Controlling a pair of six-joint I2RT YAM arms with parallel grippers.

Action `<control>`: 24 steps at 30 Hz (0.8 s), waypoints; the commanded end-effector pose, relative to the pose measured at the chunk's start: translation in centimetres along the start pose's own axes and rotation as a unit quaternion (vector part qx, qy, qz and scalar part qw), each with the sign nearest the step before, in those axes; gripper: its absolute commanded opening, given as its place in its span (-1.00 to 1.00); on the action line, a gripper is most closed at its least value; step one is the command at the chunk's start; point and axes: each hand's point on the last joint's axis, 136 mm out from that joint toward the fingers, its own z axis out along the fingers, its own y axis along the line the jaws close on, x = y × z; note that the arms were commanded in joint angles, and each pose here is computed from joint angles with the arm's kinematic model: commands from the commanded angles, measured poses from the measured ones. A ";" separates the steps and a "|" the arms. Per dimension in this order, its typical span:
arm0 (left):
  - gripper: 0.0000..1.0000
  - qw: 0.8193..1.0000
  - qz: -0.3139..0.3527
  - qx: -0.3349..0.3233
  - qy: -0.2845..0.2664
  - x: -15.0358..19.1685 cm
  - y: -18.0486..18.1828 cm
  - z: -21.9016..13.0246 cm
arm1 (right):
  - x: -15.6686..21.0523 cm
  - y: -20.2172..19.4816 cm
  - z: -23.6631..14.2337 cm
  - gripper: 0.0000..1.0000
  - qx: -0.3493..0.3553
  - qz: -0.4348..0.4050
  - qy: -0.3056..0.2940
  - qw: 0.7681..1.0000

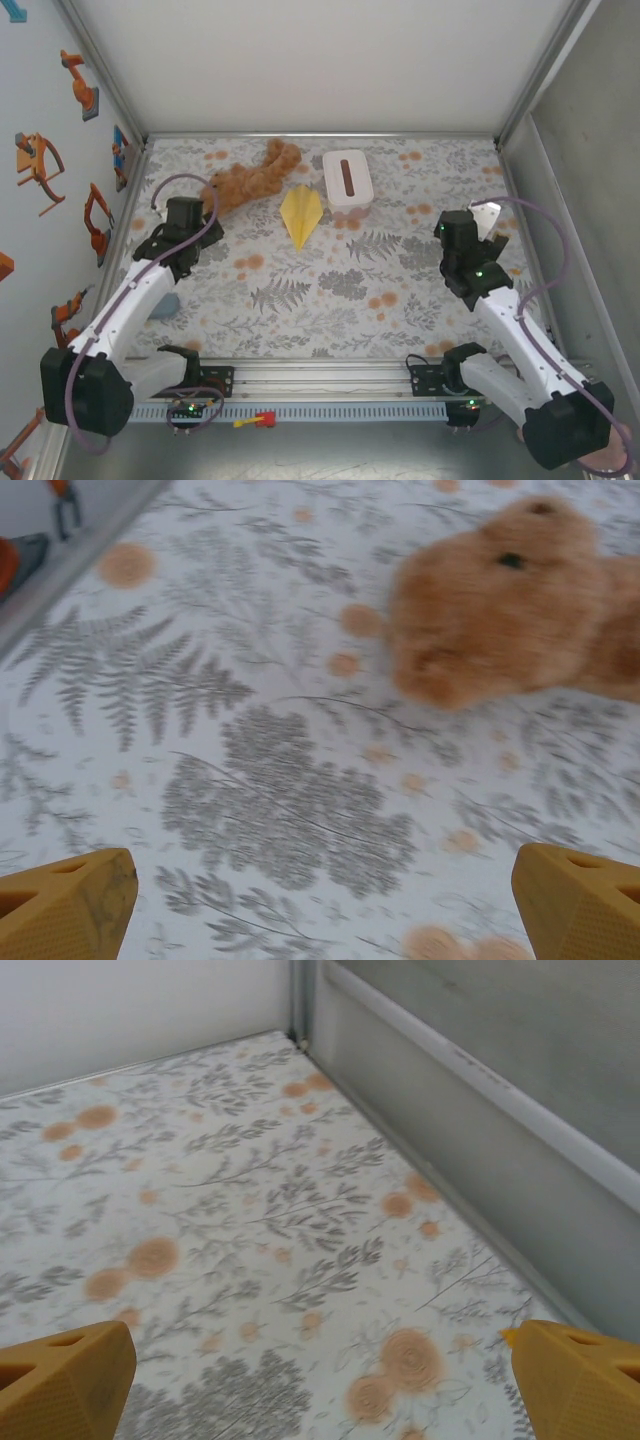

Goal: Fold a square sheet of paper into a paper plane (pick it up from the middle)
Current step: Reset both arms

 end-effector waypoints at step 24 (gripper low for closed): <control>0.93 0.964 0.133 0.132 -0.190 -1.2 -2.3 5.8 | 5.1 3.1 8.4 0.90 -0.106 -0.059 -0.066 0.990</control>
